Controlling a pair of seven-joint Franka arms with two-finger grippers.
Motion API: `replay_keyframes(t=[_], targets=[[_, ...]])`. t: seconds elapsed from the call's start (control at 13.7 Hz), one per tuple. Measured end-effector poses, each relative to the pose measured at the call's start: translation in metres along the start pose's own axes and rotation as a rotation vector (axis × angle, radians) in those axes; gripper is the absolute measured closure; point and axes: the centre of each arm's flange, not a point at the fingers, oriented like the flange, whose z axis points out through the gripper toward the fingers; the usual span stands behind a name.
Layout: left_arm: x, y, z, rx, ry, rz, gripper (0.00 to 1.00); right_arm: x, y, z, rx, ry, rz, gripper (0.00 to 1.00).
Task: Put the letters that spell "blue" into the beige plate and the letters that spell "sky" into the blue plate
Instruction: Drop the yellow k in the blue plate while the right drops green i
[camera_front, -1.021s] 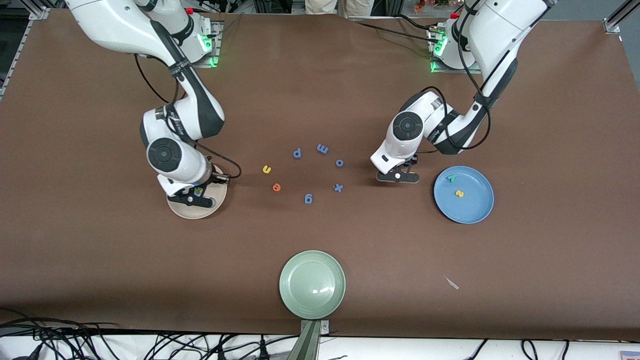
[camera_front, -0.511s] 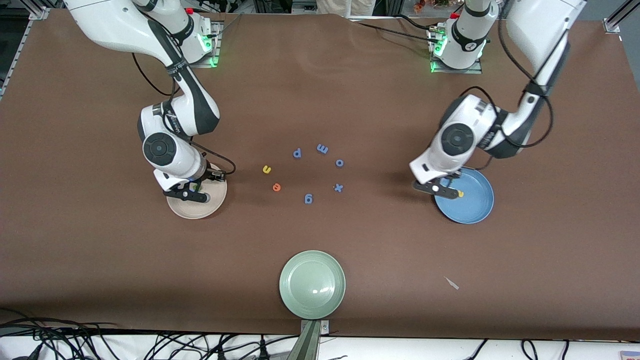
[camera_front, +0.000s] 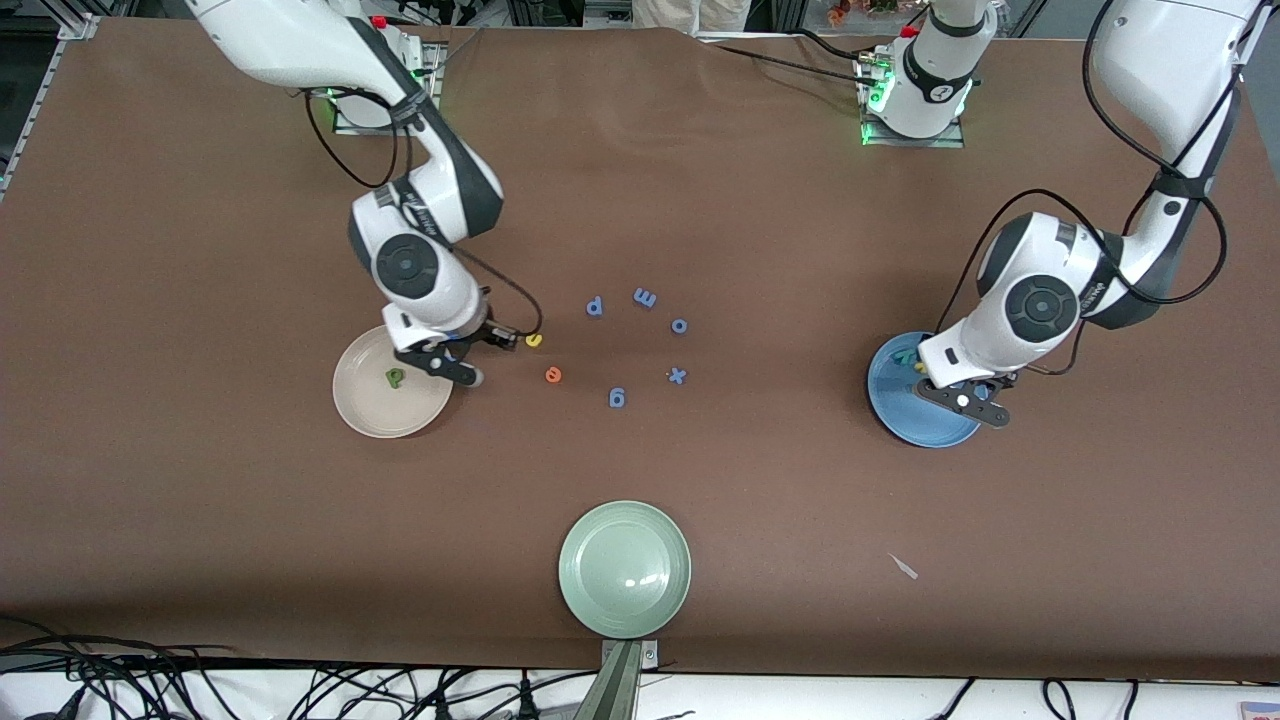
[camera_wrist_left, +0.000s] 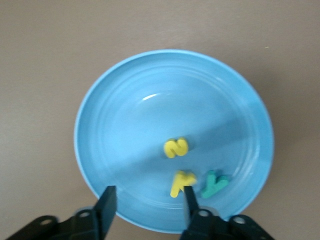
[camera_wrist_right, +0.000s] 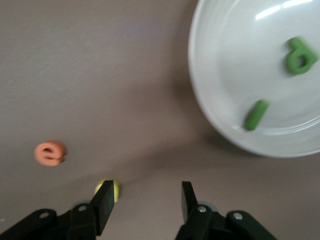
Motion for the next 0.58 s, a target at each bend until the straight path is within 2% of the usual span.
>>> replay_keyframes(t=[0.22,0.36,0.44,0.58], targets=[[0.016,0.007,-0.036,0.013,0.015,0.015,0.01,-0.02,-0.023,0.021,0.025,0.008,0.022,0.37],[0.029,0.012,-0.089,-0.003,0.009,-0.009,0.0,-0.024,-0.028,0.039,0.032,0.008,0.016,0.37],[0.034,0.004,-0.132,-0.034,0.018,-0.051,0.0,-0.025,-0.028,0.047,0.027,0.01,0.006,0.37],[0.034,-0.015,-0.185,-0.038,0.047,-0.097,0.0,-0.026,-0.028,0.052,0.021,0.011,0.0,0.37]])
